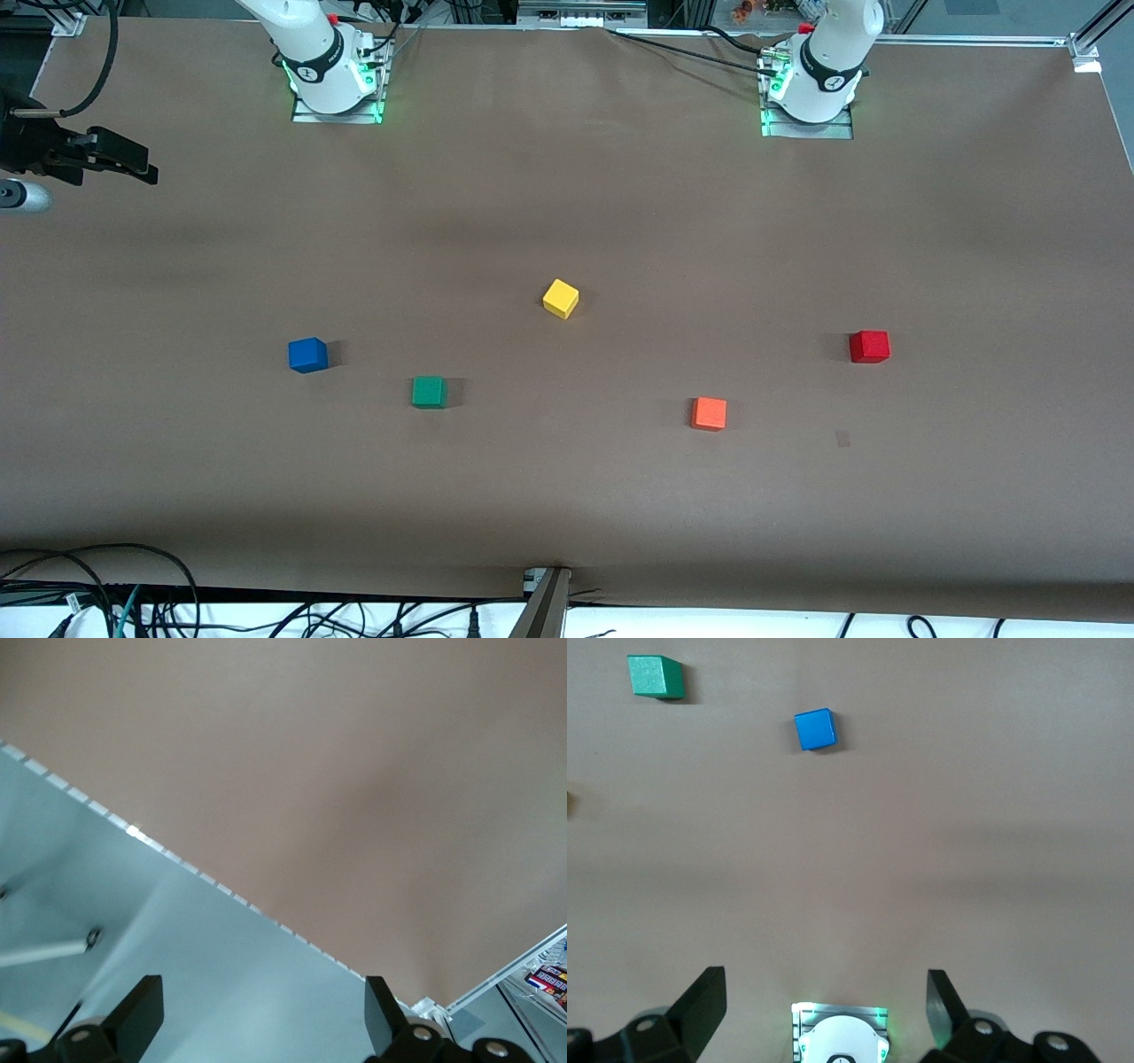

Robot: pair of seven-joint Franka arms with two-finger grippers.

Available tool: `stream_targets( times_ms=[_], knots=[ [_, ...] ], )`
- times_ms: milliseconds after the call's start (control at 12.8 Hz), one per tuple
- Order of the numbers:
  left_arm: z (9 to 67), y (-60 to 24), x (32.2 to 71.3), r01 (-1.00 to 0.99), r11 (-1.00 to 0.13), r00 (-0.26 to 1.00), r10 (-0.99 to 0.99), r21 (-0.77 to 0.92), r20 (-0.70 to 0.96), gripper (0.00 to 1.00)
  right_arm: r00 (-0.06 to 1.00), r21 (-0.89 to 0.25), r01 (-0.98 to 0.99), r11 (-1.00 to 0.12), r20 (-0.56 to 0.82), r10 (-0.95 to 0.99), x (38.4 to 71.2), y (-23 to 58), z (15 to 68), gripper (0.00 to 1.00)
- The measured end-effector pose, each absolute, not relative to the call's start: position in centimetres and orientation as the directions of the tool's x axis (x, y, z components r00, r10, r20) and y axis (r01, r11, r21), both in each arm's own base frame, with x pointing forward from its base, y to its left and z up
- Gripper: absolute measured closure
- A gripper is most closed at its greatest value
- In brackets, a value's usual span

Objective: Pass red block to right arm, stack on blue

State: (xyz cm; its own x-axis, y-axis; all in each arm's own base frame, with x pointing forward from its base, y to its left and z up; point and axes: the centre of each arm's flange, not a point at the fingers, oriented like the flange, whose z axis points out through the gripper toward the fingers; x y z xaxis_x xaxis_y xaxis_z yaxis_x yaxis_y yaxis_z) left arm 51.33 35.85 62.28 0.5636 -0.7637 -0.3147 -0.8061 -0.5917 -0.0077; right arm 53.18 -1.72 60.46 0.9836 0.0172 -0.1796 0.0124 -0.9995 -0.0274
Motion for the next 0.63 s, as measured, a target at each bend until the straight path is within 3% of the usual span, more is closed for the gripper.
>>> stream_targets(
  times_ms=[314,627],
  knots=[
    [54.9,41.7,52.1,-0.867,-0.495,0.478,-0.858,0.055,-0.19,0.0,0.984,-0.027,0.012,-1.0,-0.18,0.017,53.2,-1.7,60.5,0.0],
    [43.3,46.6,53.3,-0.91,-0.406,0.409,-0.912,0.084,0.02,0.0,0.984,-0.028,0.012,-1.0,-0.179,0.017,53.2,-1.7,60.5,0.0]
  ],
)
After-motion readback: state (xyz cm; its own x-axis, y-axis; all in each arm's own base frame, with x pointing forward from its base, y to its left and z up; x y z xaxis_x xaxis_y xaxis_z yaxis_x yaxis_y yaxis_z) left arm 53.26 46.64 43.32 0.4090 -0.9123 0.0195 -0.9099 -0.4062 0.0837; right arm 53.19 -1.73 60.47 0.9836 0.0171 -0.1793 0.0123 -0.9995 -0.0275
